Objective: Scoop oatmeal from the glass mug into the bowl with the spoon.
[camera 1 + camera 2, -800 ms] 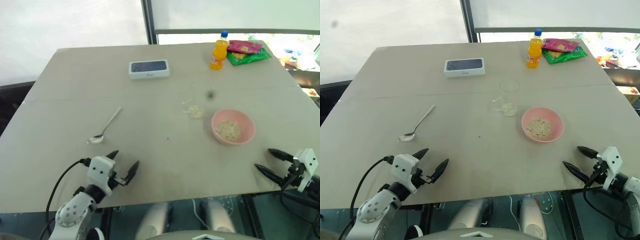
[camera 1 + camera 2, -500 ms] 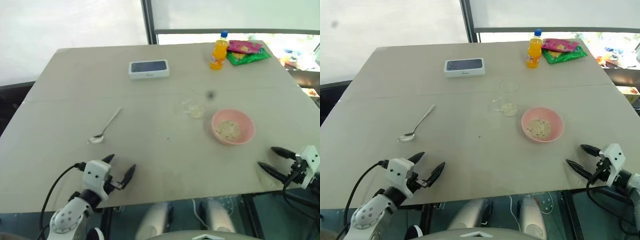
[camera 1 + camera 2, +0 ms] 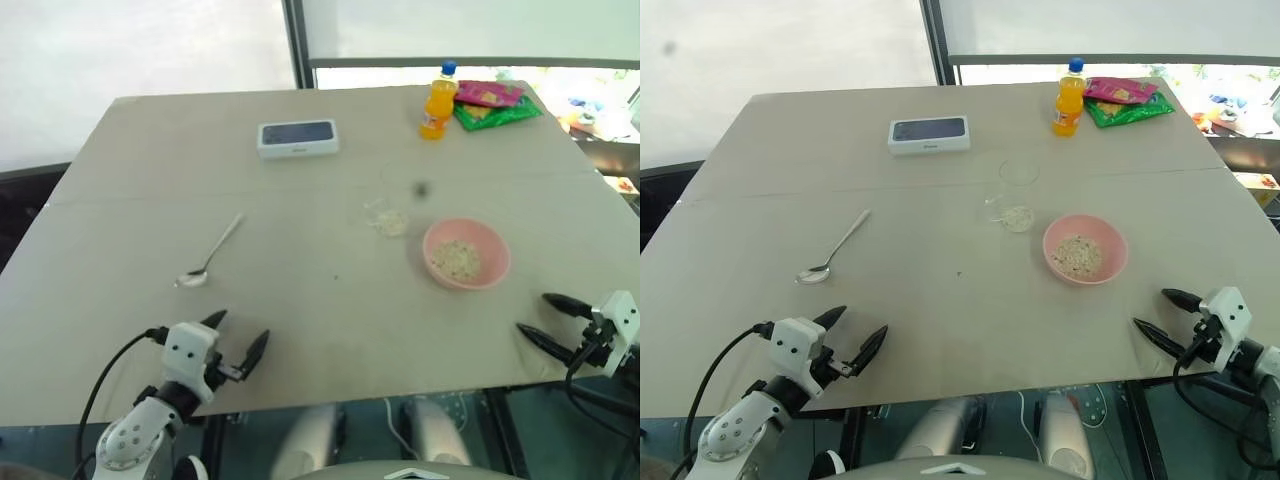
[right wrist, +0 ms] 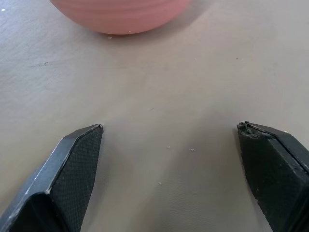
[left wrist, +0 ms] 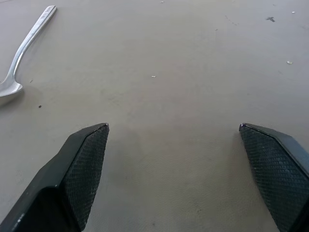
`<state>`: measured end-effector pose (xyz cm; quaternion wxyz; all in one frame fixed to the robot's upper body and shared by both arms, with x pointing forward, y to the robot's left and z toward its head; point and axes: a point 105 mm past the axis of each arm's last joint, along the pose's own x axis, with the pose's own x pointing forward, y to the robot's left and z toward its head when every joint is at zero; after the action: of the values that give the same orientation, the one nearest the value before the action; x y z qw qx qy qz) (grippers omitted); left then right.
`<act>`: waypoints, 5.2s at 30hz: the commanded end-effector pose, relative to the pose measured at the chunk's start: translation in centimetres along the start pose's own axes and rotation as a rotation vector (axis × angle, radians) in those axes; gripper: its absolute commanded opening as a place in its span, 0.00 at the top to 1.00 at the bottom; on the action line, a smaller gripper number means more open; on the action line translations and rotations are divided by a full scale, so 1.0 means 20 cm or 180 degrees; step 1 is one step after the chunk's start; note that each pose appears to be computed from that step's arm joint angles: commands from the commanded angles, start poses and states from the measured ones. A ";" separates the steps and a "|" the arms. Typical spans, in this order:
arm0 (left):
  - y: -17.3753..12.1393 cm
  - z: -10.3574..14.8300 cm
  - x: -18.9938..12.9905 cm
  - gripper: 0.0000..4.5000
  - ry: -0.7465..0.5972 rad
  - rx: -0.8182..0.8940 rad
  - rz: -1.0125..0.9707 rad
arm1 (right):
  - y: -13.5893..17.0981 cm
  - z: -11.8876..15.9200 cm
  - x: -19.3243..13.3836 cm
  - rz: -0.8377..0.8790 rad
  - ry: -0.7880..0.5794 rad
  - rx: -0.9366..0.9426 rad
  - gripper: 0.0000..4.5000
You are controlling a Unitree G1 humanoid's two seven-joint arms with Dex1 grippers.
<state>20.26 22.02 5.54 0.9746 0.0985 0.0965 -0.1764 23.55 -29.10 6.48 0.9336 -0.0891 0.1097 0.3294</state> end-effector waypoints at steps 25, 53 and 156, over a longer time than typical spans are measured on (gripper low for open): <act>0.69 0.26 0.18 0.01 0.0392 0.0167 0.0875 | 0.38 0.89 0.21 0.1537 -0.0781 -0.0582 0.00; 0.62 0.02 0.29 0.92 0.1303 0.0447 -0.0049 | 0.47 0.90 0.29 0.1550 -0.0830 -0.0559 0.00; -0.26 0.59 0.66 0.48 -0.1367 0.0496 -0.0763 | -0.06 1.14 0.41 0.0022 -0.1985 0.2625 1.00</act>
<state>32.18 11.09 12.54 0.9392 0.1031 -0.0873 -0.3156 33.90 -18.04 24.93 0.8702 0.3951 -0.0183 0.2936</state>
